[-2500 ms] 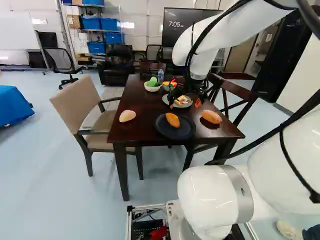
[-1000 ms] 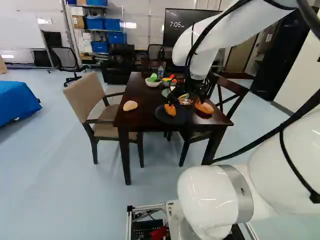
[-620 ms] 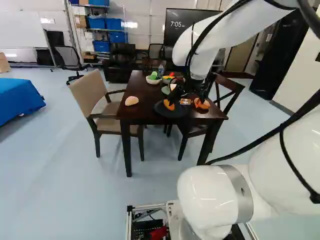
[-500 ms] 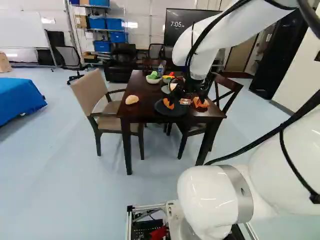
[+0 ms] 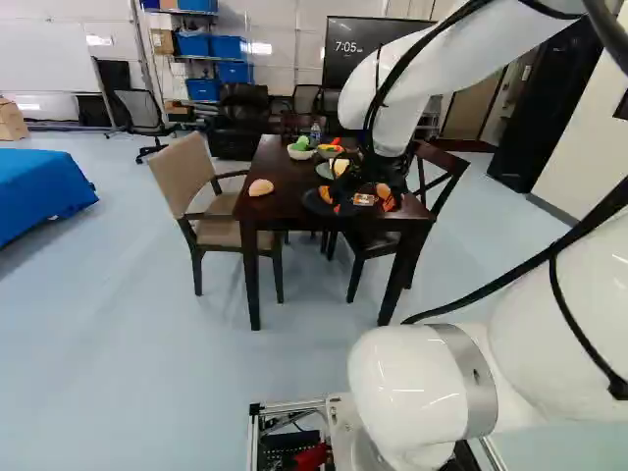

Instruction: Move the croissant to the empty plate

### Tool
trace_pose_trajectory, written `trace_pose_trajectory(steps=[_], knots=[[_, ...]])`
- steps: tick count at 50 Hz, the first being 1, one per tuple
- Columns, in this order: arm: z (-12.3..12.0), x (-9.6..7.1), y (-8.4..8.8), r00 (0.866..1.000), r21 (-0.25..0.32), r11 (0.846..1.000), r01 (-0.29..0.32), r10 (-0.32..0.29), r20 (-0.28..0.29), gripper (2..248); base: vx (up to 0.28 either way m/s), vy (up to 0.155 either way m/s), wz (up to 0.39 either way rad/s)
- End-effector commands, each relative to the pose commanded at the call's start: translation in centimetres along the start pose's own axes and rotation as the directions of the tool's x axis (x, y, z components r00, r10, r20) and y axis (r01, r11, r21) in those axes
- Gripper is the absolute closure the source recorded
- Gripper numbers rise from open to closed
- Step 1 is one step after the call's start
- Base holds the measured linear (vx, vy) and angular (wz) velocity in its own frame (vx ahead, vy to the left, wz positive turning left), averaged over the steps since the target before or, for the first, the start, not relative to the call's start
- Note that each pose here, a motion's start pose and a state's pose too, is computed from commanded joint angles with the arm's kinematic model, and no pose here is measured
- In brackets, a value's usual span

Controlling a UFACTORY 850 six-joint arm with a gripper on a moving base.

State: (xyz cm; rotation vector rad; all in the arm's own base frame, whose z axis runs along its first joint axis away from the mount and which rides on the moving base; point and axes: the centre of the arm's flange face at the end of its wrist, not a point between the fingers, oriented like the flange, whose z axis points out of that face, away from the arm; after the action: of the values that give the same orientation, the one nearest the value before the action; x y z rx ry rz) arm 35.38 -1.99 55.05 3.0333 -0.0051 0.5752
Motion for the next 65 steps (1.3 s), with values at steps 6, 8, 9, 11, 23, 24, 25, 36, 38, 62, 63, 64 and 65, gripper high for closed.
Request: trace_pose_trajectory(steps=[6, 8, 9, 11, 23, 24, 25, 36, 38, 62, 63, 64, 65], knots=[[0.0, 0.0, 0.0, 1.000, 0.000, 1.000, 0.000, 0.000, 0.000, 3, -0.063, 0.003, 0.010], [0.0, 0.0, 0.0, 1.000, 0.000, 1.000, 0.000, 0.000, 0.000, 3, 0.000, 0.000, 0.000], [0.0, 0.0, 0.0, 1.000, 0.000, 1.000, 0.000, 0.000, 0.000, 3, 0.000, 0.000, 0.000], [0.0, 0.0, 0.0, 1.000, 0.000, 1.000, 0.000, 0.000, 0.000, 3, 0.000, 0.000, 0.000], [0.0, 0.0, 0.0, 1.000, 0.000, 1.000, 0.000, 0.000, 0.000, 3, 0.000, 0.000, 0.000], [0.0, 0.0, 0.0, 1.000, 0.000, 1.000, 0.000, 0.000, 0.000, 3, 0.000, 0.000, 0.000], [0.0, 0.0, 0.0, 1.000, 0.000, 1.000, 0.000, 0.000, -0.001, 3, 0.000, 0.000, 0.000], [0.2, -0.1, 0.0, 1.000, 0.001, 1.000, 0.000, 0.000, -0.008, 3, 0.000, 0.000, 0.000], [0.3, -0.1, 0.0, 1.000, 0.001, 1.000, 0.000, 0.000, -0.010, 3, 0.000, 0.000, 0.000], [1.5, -0.5, -0.2, 0.998, 0.005, 1.000, 0.001, -0.001, -0.055, 3, 0.000, 0.000, 0.000], [1.6, -0.5, -0.3, 0.998, 0.006, 1.000, 0.001, -0.001, -0.058, 3, 0.000, 0.000, 0.000], [1.6, -0.5, -0.3, 0.998, 0.006, 1.000, 0.001, -0.001, -0.061, 3, 0.000, 0.000, 0.000], [1.7, -0.6, -0.3, 0.998, 0.006, 1.000, 0.001, -0.001, -0.063, 3, 0.000, 0.000, 0.000]])
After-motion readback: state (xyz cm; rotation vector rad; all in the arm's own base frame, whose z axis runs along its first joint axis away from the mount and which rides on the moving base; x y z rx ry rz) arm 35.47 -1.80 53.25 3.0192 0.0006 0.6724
